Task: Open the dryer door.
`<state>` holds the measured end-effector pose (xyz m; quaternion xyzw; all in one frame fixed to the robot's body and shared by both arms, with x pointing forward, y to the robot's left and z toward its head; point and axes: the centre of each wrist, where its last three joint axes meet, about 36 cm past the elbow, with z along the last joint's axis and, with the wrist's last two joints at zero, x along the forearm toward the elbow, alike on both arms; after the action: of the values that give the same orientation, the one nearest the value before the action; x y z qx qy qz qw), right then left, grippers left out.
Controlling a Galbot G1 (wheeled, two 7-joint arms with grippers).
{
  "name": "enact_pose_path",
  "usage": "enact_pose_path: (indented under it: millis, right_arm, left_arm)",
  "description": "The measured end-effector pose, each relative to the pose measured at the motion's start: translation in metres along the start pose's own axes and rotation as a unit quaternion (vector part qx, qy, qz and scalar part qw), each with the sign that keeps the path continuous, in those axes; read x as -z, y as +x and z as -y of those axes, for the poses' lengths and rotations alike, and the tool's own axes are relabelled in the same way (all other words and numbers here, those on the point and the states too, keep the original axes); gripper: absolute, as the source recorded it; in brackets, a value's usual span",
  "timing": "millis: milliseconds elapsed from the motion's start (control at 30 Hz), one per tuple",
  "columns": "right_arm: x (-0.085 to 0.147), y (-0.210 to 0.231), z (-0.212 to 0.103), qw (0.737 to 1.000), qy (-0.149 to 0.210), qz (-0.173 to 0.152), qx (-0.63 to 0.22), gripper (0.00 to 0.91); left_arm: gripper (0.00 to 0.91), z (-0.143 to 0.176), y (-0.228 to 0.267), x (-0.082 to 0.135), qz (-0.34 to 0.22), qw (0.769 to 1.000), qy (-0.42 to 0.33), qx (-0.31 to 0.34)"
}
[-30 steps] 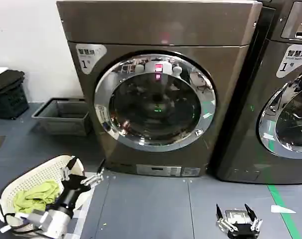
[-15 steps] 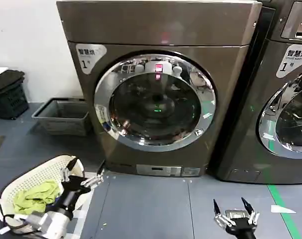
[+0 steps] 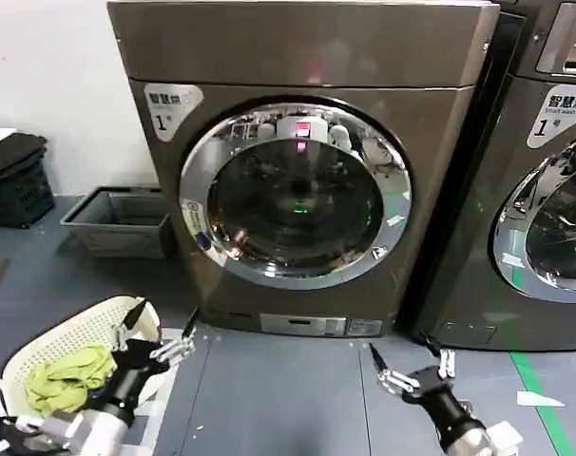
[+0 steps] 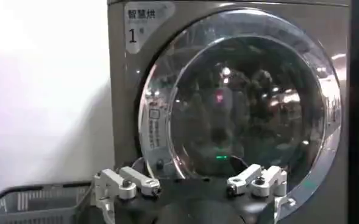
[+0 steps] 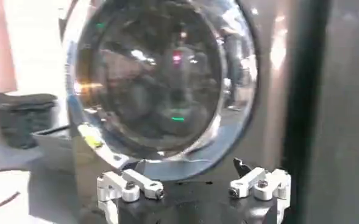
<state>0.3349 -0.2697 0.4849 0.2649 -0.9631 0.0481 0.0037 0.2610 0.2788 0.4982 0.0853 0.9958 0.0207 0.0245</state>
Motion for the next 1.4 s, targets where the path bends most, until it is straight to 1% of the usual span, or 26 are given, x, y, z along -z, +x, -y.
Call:
enact_pose_path:
  millis: [300,433,533,600,833,1100,1400]
  right_arm:
    - [0.012,-0.036,0.022,0.998,0.006,0.006,0.055,0.907]
    - [0.019,-0.053,0.031,0.997,0.018,0.017,0.073,0.907]
    - [0.025,-0.069,0.033,0.996,0.015,0.024,0.085,0.907]
    - [0.028,-0.080,0.033,0.995,0.013,0.028,0.093,0.907]
    - [0.034,-0.118,0.025,0.993,0.008,0.028,0.112,0.907]
    - [0.042,-0.159,0.013,0.992,0.010,0.034,0.121,0.907]
    - [0.045,-0.197,0.003,0.991,0.013,0.023,0.129,0.907]
  left_arm:
    - [0.907,0.001,0.005,0.001,-0.003,1.000,-0.003,0.002]
    - [0.907,0.002,0.006,0.002,-0.002,1.000,-0.003,0.002]
    - [0.907,0.003,0.007,0.003,-0.002,1.000,-0.004,0.002]
    - [0.907,0.003,0.007,0.003,-0.002,1.000,-0.004,0.002]
    - [0.907,0.003,0.009,0.004,-0.003,1.000,-0.005,0.001]
    - [0.907,0.003,0.009,0.005,-0.002,1.000,-0.006,0.002]
    - [0.907,0.003,0.009,0.004,-0.002,1.000,-0.005,0.003]
